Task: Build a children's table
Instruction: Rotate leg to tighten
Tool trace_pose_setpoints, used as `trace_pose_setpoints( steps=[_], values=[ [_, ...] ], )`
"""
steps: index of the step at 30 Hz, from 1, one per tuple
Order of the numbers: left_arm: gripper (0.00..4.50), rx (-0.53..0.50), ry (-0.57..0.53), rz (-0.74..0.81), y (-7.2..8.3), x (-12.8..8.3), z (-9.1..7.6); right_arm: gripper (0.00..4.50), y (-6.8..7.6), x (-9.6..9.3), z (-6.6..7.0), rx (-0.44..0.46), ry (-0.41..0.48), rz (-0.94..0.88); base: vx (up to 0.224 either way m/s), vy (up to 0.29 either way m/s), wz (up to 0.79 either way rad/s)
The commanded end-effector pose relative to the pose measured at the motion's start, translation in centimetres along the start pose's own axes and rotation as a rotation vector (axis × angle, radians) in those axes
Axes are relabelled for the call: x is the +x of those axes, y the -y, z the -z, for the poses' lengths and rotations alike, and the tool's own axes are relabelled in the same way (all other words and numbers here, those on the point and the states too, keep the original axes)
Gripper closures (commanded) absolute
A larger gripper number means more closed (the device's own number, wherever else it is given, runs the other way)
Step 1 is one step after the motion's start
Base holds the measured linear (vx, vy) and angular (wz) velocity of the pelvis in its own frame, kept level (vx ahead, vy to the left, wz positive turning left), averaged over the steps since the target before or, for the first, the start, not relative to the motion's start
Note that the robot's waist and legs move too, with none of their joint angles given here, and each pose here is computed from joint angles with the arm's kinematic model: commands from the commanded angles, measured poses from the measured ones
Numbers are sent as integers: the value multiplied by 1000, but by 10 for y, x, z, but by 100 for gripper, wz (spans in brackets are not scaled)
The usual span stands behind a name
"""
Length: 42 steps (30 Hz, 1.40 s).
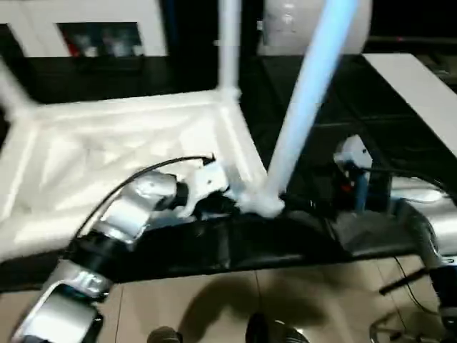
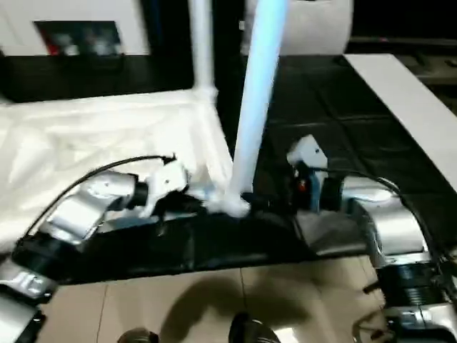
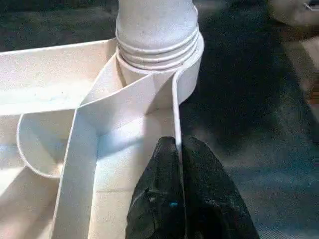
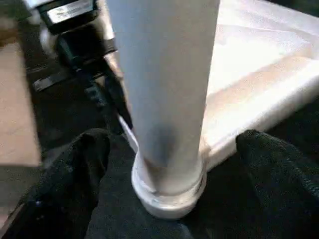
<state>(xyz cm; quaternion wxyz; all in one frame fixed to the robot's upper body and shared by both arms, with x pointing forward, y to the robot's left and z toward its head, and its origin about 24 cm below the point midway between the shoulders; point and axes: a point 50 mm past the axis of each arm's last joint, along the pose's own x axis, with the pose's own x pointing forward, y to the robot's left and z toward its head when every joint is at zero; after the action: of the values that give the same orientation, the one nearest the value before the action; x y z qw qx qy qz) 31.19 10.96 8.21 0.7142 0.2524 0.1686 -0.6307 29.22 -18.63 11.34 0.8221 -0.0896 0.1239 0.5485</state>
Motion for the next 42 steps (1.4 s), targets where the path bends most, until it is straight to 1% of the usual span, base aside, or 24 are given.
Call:
trace_pose_setpoints(
  steps=[1, 2, 4, 5, 7, 10, 11, 14, 15, 16, 17, 19, 21, 24, 26, 28, 29, 31, 33, 34, 35, 38, 41, 42],
  values=[
    [450, 108, 16, 88, 4, 4, -14, 4, 1, -3, -3, -30, -3, -47, 0, 0, 0],
    [450, 145, -4, 151, 7, 1, -12, 4, -2, -4, -3, -29, -17, -123, 0, 0, 0],
    [450, 156, -9, 170, 8, 1, -12, 4, -3, -4, -3, -25, -21, -153, 0, 0, 0],
    [450, 170, -11, 210, 9, -1, -12, 20, -4, -4, -3, -27, -33, -210, 0, 0, 0],
    [450, 185, -16, 233, 8, -1, -12, 41, -6, -3, -1, -19, -49, -257, 0, 0, 0],
    [450, 192, -18, 244, 8, -2, -13, 57, -7, -1, 2, -14, -62, -289, 0, 0, 0],
    [450, 200, -18, 255, 7, -2, -14, 77, -7, 0, 4, -11, -72, -317, 0, 0, 0],
    [450, 204, -21, 265, 7, -2, -14, 94, -8, 2, 5, 0, -76, -350, 0, 0, 0],
    [450, 205, -21, 266, 7, -3, -14, 112, -8, 2, 5, 2, -76, -357, 0, 0, 0],
    [450, 205, -21, 266, 6, -3, -14, 112, -8, 3, 5, 2, -76, -358, 0, 0, 0],
    [450, 205, -21, 266, 6, -4, -13, 128, -8, 3, 5, 4, -74, -369, 0, 0, 0],
    [450, 204, -22, 265, 5, -4, -13, 134, -7, 4, 4, 3, -73, -372, 0, 0, 0],
    [450, 201, -22, 264, 5, -4, -13, 166, -8, 5, 4, 7, -68, -377, 0, 0, 0],
    [450, 197, -19, 264, 5, -5, -12, 176, -9, 6, 3, 19, -48, -397, 0, 0, 0],
    [450, 190, -13, 263, 4, -5, -12, 199, -10, 7, 3, 22, -44, -405, 0, 0, 0],
    [450, 168, 3, 253, 4, -5, -12, 215, -13, 8, 2, 48, -18, -422, 0, 0, 0],
    [450, 140, 21, 233, 2, -5, -13, 220, -16, 9, 1, 77, 13, -433, 0, 0, 0],
    [450, 114, 36, 209, 1, -4, -14, 246, -19, 11, 1, 101, 40, -433, 0, 0, 0],
    [450, 60, 61, 151, -2, -1, -18, 248, -25, 15, -2, 144, 93, -409, 0, 0, 0],
    [450, 60, 61, 151, -2, -1, -18, 248, -25, 15, -2, 144, 93, -409, 0, 0, 0],
    [450, 29, 72, 112, -3, 1, -20, 251, -27, 20, -2, 162, 111, -361, 0, 0, 0],
    [450, -50, 86, -13, -6, 11, -25, 251, -23, 39, -1, 162, 120, -130, 0, 0, 0],
    [450, -143, 113, -130, -10, 22, -33, 253, -16, 56, -2, 222, 139, 87, 0, 0, 0],
    [450, -145, 113, -134, -10, 23, -34, 254, -16, 57, -2, 223, 141, 94, 0, 0, 0]
  ],
)
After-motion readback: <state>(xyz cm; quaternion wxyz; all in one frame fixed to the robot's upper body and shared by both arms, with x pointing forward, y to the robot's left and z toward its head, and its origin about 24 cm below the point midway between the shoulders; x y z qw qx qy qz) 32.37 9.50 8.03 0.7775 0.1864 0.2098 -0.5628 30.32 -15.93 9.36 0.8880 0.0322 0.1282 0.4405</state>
